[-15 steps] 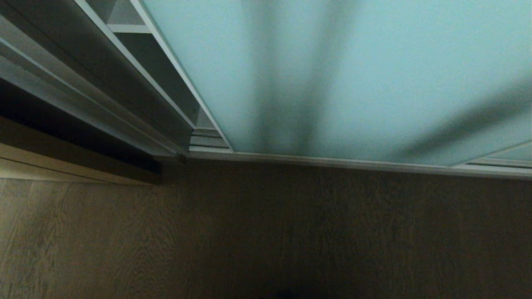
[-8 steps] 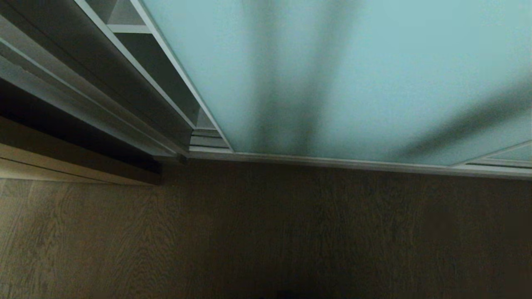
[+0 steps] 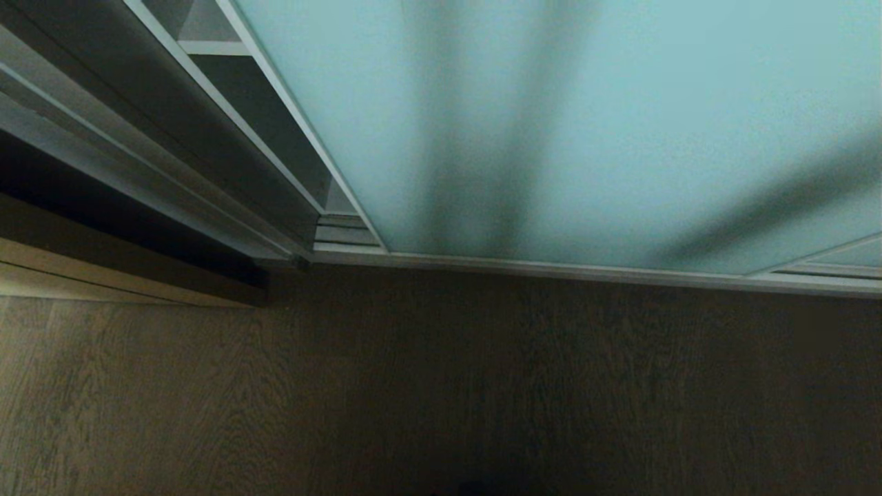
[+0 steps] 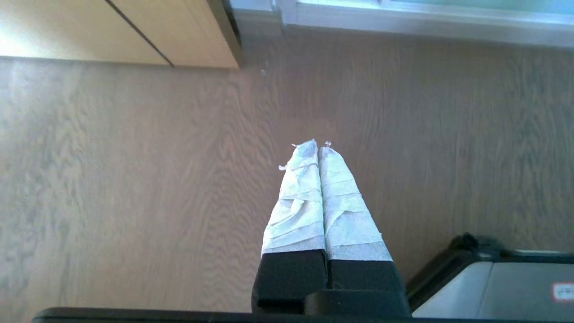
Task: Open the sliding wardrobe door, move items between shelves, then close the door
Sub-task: Close the door
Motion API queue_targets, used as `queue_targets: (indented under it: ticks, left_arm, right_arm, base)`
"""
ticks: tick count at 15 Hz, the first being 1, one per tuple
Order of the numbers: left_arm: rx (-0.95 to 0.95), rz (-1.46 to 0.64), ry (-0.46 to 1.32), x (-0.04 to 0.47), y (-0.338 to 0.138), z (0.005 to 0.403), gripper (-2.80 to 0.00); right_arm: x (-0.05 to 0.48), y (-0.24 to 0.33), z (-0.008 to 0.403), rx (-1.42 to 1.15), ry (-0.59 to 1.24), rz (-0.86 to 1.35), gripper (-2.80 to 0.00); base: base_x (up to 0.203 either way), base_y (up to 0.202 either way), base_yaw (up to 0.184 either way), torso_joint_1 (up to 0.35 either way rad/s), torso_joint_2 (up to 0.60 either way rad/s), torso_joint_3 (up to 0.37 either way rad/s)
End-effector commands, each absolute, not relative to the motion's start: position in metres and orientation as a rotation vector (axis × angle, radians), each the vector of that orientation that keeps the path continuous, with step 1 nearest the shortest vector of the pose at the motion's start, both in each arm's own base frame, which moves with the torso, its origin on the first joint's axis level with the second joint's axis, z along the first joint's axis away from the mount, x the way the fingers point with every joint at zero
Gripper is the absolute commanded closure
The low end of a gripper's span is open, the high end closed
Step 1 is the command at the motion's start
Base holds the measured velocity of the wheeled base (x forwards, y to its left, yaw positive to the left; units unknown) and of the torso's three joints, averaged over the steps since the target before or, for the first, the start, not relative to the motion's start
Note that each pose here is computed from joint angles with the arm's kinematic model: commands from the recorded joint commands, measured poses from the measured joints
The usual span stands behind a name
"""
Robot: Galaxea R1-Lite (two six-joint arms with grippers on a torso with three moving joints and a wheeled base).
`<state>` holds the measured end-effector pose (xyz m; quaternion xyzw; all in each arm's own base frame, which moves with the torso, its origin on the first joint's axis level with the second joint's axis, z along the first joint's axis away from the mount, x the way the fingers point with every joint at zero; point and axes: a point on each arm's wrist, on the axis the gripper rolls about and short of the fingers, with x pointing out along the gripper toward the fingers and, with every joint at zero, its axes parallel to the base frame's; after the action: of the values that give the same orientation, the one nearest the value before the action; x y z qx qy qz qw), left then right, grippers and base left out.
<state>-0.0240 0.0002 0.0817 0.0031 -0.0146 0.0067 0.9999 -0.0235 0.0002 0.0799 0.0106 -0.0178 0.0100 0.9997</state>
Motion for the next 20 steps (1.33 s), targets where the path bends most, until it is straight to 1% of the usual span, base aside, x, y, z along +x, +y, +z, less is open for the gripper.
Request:
queue_targets:
  ticks: [1,3,4,6,8,11,13,15,20]
  left_arm:
    - [0.006,0.021,-0.151,-0.037,0.000,0.124,0.00]
    - [0.006,0.001,-0.239,-0.052,0.000,0.183,0.00]
    - [0.006,-0.036,-0.219,-0.048,-0.001,0.210,0.00]
    - [-0.016,-0.125,-0.153,-0.023,-0.003,0.258,0.00]
    - [-0.058,-0.243,-0.123,0.010,-0.005,0.310,0.00]
    - [-0.117,-0.456,-0.126,0.054,-0.010,0.374,0.00]
    - [-0.161,-0.650,-0.130,0.066,-0.013,0.403,0.00]
    - [-0.228,-0.802,-0.096,0.079,-0.016,0.422,0.00]
    - [-0.309,-0.919,-0.039,0.122,-0.018,0.446,0.00]
  right_arm:
    - [-0.023,0.000,0.080,0.021,-0.034,0.022,0.00]
    - [-0.023,0.000,0.080,0.021,-0.034,0.022,0.00]
    - [-0.023,0.000,0.080,0.021,-0.034,0.020,0.00]
    - [-0.023,0.000,0.080,0.021,-0.034,0.020,0.00]
    - [-0.023,0.000,0.080,0.021,-0.034,0.020,0.00]
    - [-0.023,0.000,0.080,0.021,-0.034,0.020,0.00]
    - [-0.023,0.000,0.080,0.021,-0.034,0.020,0.00]
    - [-0.023,0.000,0.080,0.021,-0.034,0.022,0.00]
    - [-0.023,0.000,0.080,0.021,-0.034,0.020,0.00]
  base:
    - [0.000,0.000,0.000,0.000,0.00,0.000]
    - [0.000,0.000,0.000,0.000,0.00,0.000]
    - [0.000,0.000,0.000,0.000,0.00,0.000]
    - [0.000,0.000,0.000,0.000,0.00,0.000]
    - [0.000,0.000,0.000,0.000,0.00,0.000]
    - [0.000,0.000,0.000,0.000,0.00,0.000]
    - [0.000,0.000,0.000,0.000,0.00,0.000]
    - [0.000,0.000,0.000,0.000,0.00,0.000]
    - [0.000,0.000,0.000,0.000,0.00,0.000]
